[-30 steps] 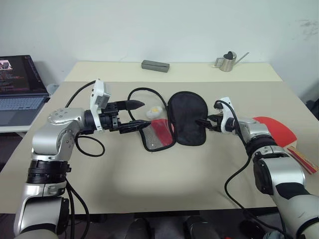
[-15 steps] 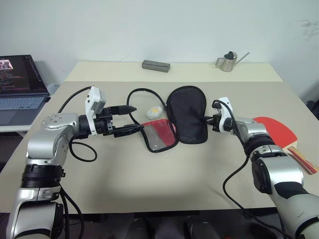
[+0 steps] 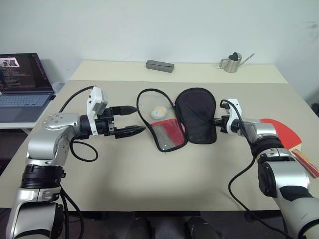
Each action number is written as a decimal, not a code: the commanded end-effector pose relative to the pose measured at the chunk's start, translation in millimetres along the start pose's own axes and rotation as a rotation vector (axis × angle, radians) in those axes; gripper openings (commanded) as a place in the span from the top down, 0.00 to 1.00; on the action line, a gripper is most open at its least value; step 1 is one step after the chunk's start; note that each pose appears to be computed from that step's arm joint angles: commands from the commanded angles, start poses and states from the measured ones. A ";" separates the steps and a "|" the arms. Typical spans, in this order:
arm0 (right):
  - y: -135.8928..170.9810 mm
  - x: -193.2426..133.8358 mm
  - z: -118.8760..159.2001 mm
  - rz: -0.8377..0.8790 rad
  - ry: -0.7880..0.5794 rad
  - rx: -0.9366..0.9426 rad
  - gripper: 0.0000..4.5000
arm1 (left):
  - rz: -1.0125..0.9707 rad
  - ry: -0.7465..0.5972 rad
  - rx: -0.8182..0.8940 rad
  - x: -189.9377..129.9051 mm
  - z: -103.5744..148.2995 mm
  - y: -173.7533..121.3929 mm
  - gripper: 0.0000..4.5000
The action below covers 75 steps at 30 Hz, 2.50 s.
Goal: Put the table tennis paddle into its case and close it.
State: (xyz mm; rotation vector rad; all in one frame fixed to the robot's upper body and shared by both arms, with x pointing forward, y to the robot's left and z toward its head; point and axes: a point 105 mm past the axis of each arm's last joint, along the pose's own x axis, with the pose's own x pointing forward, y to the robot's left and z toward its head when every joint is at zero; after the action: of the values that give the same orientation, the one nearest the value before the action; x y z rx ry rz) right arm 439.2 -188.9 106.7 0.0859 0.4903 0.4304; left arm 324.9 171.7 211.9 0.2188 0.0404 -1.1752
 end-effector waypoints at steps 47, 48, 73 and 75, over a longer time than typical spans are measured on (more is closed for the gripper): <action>-42.5 -57.4 -26.0 -0.246 0.021 0.075 0.58 | -0.142 -0.030 0.095 26.2 20.3 -12.1 0.00; -42.8 -57.8 -24.9 -0.247 0.018 0.069 0.50 | -0.142 -0.031 0.095 26.2 20.5 -12.0 0.00; -69.1 -146.7 25.1 -0.095 -0.111 -0.165 0.01 | -0.198 -0.068 0.121 43.0 29.4 -22.9 0.00; -74.9 -155.7 18.9 -0.087 -0.077 -0.201 0.01 | -0.178 -0.083 0.137 48.4 34.2 -21.2 0.00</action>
State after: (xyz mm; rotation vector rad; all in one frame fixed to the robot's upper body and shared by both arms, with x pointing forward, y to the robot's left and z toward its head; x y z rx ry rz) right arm 357.6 -314.3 165.2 -0.0594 0.4019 0.3680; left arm 323.1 123.3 216.5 0.2363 -0.0172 -1.3597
